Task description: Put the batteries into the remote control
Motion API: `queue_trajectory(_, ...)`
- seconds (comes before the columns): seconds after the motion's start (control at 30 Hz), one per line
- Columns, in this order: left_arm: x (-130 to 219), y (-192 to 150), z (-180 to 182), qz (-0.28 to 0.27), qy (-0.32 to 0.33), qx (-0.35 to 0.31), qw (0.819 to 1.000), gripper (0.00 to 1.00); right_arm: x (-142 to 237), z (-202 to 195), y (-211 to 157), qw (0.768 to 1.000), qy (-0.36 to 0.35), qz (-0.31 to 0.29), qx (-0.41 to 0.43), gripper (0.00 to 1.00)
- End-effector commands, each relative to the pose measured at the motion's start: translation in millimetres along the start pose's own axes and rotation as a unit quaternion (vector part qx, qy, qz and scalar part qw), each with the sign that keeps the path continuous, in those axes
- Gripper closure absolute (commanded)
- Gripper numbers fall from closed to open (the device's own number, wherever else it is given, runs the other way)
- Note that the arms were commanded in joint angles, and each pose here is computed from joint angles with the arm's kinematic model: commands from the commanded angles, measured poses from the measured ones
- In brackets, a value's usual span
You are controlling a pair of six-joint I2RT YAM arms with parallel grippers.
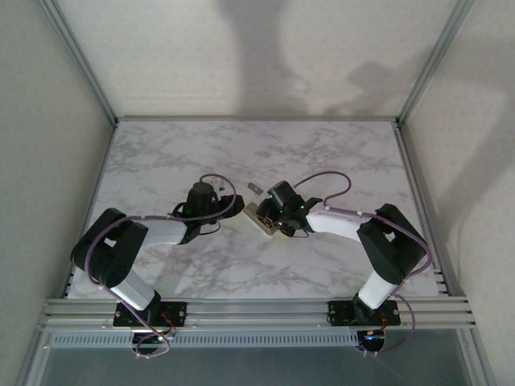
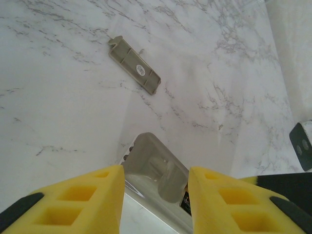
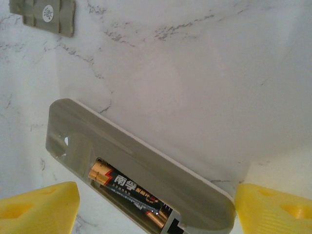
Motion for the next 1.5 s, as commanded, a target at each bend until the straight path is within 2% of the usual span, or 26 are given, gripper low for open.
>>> queue_trajectory(0.0,2.5,5.9,-5.8,-0.011,-0.018,-0.008,1.000,0.62,-2.7,3.9,1.0,1.000,-0.015,-0.007,-0.005,0.17)
queue_trajectory(0.57,2.9,4.7,-7.5,-0.008,-0.025,-0.006,1.000,0.61,-13.0,3.7,0.8,1.000,-0.028,-0.005,-0.005,0.17)
queue_trajectory(1.1,0.7,2.9,-6.4,-0.003,-0.025,-0.006,1.000,0.61,-13.7,-5.9,-4.0,1.000,-0.030,0.000,0.004,0.24)
queue_trajectory(1.47,1.8,3.5,-7.3,-0.006,-0.027,-0.003,1.000,0.61,-8.8,3.6,0.0,1.000,-0.022,-0.007,0.000,0.18)
Point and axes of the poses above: each hand's point on the last joint's axis, 136 mm out from that joint toward the fingers, its own x axis back along the fingers, its own z axis along the line the jaws close on, y = z × x, the point moved 2 cm from there along x, back along the fingers, and after that the axes turned 2 degrees about x, right-handed, at the moved point
